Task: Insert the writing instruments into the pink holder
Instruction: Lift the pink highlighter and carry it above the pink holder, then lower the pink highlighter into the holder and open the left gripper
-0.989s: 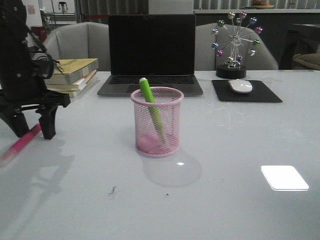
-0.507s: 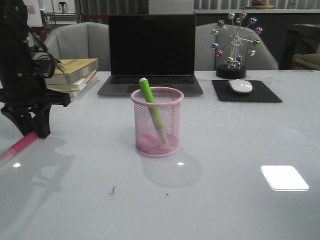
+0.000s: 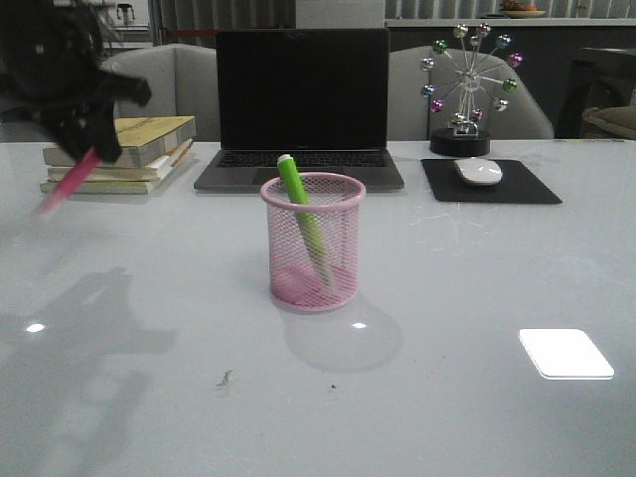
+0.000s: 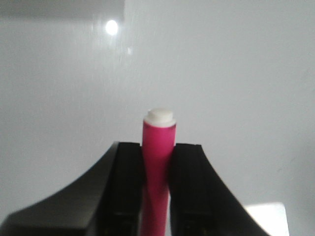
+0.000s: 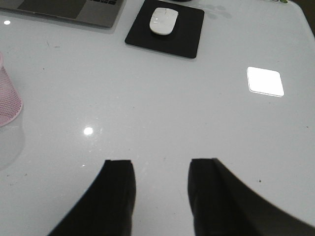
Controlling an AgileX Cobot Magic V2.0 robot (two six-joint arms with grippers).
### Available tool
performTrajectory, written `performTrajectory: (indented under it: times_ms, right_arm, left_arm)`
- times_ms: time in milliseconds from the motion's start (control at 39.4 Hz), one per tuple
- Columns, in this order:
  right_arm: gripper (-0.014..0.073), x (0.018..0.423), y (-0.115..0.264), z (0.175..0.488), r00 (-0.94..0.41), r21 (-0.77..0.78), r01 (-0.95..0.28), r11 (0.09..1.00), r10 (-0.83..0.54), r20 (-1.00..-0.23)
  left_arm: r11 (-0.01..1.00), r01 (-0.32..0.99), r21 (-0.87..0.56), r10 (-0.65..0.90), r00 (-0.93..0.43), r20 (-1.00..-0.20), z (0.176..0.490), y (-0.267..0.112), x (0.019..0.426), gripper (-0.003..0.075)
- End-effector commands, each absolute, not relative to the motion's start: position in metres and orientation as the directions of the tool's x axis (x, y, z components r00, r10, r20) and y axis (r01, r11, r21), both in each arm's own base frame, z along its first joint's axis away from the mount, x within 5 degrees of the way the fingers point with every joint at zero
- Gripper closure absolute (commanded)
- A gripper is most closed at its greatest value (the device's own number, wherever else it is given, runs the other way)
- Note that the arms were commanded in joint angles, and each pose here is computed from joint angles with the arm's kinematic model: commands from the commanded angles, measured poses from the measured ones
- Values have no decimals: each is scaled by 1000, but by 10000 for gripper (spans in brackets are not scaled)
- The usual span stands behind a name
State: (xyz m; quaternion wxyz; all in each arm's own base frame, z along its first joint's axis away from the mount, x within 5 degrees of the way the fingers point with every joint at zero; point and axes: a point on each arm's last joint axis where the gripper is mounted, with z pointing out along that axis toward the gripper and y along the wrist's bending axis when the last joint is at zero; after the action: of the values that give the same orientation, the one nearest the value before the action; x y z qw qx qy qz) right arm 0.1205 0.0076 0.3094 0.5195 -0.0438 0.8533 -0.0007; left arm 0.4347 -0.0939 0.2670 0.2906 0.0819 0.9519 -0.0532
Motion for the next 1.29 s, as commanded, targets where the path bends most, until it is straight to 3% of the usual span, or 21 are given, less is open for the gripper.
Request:
performTrajectory:
  times_ms: [0,228,457,837,1065,1268]
  right_arm:
    - [211,123,7,325,-361,-66,-68,996,-86,-929]
    - [211,123,7,325,-361,-66,-68,996,-86,-929]
    - [211,123,7,325,-361,-66,-68,996,-86,-929]
    - [211,122,6,324,-370,-71,-67,995,-91,-925]
    - [211,122,4,323,-379,-119,-62,991,-134,-916]
    - [211,122,4,323,-379,-125,-62,990,-139,-915]
  left_arm:
    - [972,225,-67,92,-628,-773,341,-105,420,628]
    - [940,336,-63,80,-396,-915,395,-141,388,628]
    - [887,458,-64,24,-184,-983,410,-186,357,628]
    - [810,512,-286,-317,-28,-948,345,-229,310,629]
    - [824,494,-278,-266,-96,-959,293,-239,307,629]
    - [827,500,-257,-222,-129,-966,271,-250,311,629]
